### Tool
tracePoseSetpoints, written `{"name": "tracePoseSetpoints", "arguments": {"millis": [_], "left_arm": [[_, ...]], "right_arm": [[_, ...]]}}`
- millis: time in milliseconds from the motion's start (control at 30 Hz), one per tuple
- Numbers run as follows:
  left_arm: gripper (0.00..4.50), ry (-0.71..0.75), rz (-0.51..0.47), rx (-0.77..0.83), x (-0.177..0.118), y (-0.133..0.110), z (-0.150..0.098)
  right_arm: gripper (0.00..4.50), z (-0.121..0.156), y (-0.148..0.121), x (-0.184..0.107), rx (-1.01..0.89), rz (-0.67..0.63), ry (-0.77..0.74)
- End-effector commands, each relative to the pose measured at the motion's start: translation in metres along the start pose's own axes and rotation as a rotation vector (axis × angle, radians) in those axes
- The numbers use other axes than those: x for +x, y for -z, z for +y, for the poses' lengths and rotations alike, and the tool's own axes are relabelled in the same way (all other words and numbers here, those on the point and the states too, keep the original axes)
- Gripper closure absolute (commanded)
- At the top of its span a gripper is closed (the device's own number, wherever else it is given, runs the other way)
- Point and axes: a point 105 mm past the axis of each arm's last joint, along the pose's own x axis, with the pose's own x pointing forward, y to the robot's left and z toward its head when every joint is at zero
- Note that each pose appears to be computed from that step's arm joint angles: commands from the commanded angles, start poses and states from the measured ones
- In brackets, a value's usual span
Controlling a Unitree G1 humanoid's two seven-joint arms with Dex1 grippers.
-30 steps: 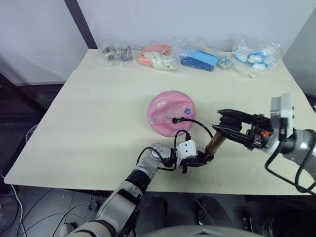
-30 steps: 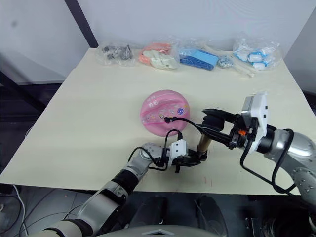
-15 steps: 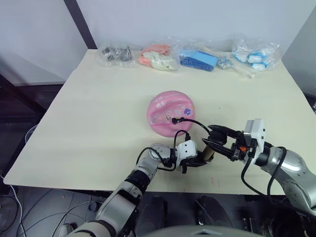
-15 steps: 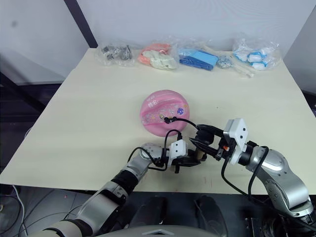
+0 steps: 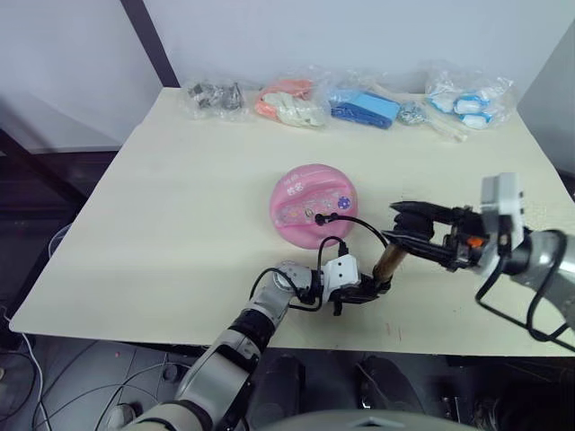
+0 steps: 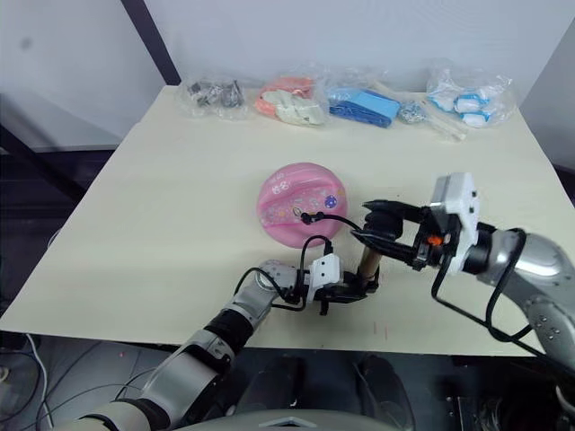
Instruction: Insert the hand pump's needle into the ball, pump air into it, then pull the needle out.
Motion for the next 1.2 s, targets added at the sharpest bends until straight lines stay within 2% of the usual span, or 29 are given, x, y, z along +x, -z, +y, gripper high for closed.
{"name": "tracePoseSetpoints", "arguments": {"millis": [33, 367, 533, 867, 1200], "left_arm": [[3.49, 0.029, 0.071, -0.052, 0.001, 0.021, -0.011], [3.49, 0.033, 0.083, -0.054, 0.0, 0.022, -0.01], [3.49, 0.034, 0.09, -0.056, -0.001, 0.024, -0.01], [3.49, 0.035, 0.107, -0.09, -0.001, 0.026, -0.012], [3.49, 0.054, 0.103, -0.079, -0.002, 0.025, -0.014]], "right_arm": [[2.65, 0.003, -0.039, -0.008, -0.103, -0.062, -0.013], [2.65, -0.006, -0.093, -0.022, -0.147, -0.106, 0.002], [2.65, -0.007, -0.096, -0.019, -0.111, -0.113, 0.0], [2.65, 0.001, -0.011, -0.004, -0.031, 0.041, -0.006], [2.65, 0.009, 0.045, 0.009, 0.02, 0.072, -0.002]]}}
